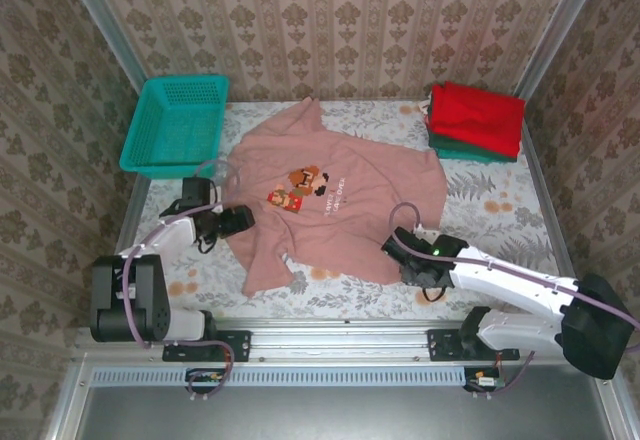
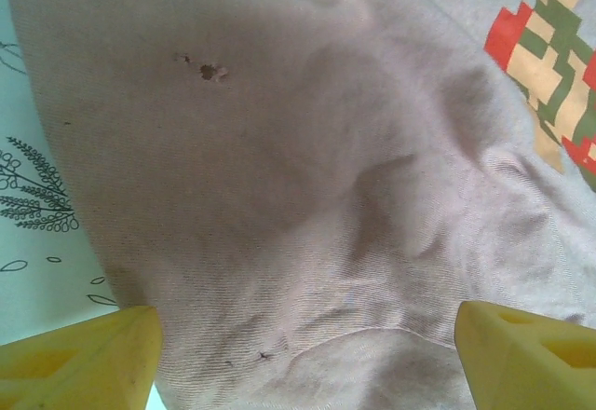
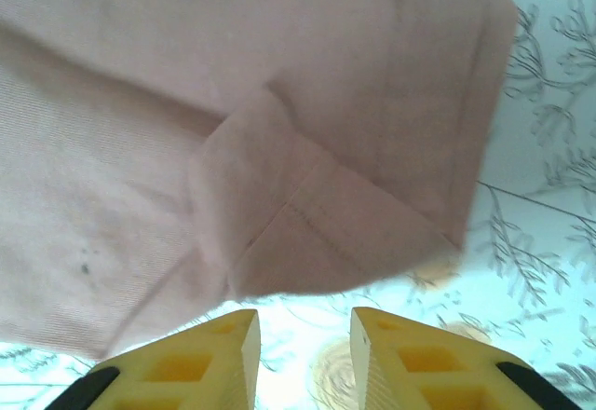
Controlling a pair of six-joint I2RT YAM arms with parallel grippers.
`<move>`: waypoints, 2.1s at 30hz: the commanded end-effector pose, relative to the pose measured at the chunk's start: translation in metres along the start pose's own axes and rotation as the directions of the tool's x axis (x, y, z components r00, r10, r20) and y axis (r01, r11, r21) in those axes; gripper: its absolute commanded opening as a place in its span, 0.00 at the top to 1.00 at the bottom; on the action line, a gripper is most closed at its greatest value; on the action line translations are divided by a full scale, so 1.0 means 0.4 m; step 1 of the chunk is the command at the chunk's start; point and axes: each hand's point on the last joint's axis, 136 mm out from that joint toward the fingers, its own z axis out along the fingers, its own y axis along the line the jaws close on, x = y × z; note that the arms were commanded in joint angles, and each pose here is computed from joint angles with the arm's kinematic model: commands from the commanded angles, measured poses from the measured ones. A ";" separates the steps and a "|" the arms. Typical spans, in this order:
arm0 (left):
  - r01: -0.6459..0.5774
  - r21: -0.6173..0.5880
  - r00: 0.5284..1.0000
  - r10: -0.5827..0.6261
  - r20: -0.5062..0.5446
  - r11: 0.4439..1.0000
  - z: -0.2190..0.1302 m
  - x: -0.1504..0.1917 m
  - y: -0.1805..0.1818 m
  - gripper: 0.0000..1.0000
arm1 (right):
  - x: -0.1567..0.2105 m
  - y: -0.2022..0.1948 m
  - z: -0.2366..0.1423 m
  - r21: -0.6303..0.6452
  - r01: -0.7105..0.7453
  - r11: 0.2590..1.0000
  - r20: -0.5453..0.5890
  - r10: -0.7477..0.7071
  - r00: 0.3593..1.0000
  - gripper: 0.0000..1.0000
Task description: Fold and stack the t-shirts
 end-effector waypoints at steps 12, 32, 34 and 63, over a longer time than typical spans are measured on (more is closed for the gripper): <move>-0.040 0.032 0.997 0.042 -0.059 0.999 0.025 0.009 -0.050 0.21 | -0.325 0.082 0.026 -0.068 -0.082 0.994 0.136 0.091 0.987 0.55; 0.201 -0.025 0.976 -0.203 -0.085 0.979 0.003 0.095 0.097 0.21 | -0.658 0.115 0.384 -0.008 -0.163 0.987 -0.120 0.161 0.980 0.52; 0.192 -0.031 0.978 -0.194 -0.072 0.981 -0.013 0.112 0.094 0.21 | -0.688 0.131 0.379 -0.032 -0.144 0.989 -0.113 0.140 0.984 0.51; -0.257 0.135 0.960 0.236 0.153 0.957 0.207 -0.424 -0.410 0.16 | -0.247 0.075 0.193 -0.024 -0.088 0.996 -0.060 0.087 0.994 0.40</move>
